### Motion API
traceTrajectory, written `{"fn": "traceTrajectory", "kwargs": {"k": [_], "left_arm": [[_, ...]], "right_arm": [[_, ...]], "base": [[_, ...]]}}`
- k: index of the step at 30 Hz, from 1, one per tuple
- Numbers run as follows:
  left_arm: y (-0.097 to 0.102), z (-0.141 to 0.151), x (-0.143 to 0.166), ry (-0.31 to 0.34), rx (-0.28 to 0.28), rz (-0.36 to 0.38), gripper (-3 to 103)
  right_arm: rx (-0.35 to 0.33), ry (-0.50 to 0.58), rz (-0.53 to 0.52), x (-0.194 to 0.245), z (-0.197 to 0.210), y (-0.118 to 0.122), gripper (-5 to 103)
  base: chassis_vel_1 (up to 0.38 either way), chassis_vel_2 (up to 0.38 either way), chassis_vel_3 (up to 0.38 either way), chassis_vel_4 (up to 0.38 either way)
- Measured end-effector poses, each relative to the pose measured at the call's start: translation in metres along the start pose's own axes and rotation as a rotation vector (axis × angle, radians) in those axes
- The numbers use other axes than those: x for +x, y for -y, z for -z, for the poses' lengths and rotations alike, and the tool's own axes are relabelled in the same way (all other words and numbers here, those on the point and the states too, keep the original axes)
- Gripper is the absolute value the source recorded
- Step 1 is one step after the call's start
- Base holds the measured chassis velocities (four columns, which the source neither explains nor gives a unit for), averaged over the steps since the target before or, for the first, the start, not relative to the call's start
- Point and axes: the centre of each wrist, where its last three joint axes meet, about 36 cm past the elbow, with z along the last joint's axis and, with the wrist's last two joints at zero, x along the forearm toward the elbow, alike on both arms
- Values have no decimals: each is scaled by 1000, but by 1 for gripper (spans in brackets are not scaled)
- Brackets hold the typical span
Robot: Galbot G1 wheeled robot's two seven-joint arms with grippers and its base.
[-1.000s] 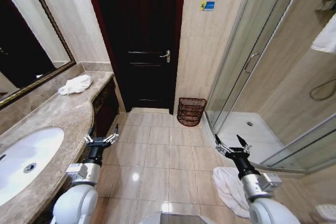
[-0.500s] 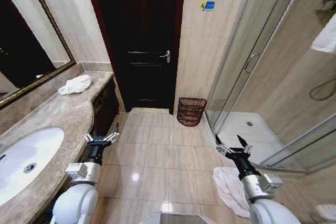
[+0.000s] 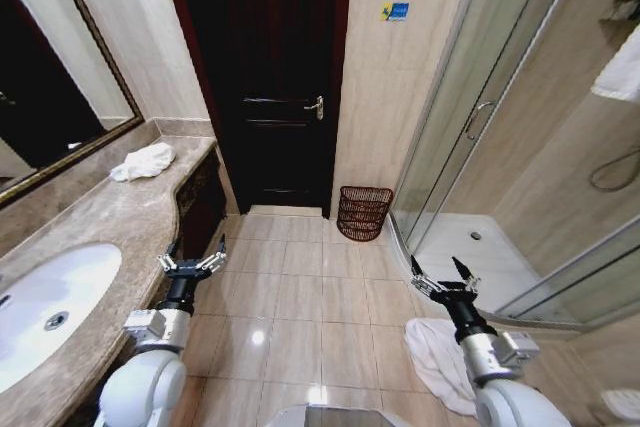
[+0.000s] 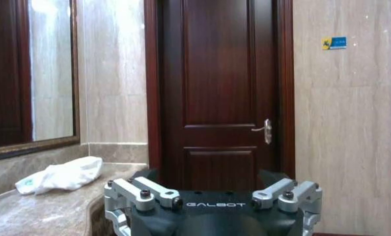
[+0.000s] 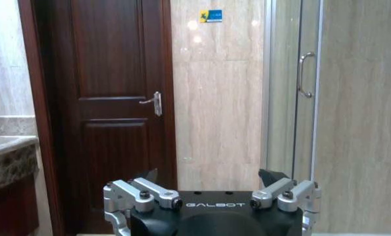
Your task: Discard the used towel into the hamper.
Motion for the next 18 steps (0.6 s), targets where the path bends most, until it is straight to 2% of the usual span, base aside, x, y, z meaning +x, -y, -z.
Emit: {"fn": "traceTrajectory", "kwargs": {"k": [4,18], "left_arm": [[0,-1,0,-2,1,0,100],[0,-3,2,-20,-7,2,100]], "right_arm": [[0,0,-1,0,-2,0,100],[-4,0,-3,-1,-6,1,100]], "base": [[-143,134,106,-119],[-184,202,206,-182]]}}
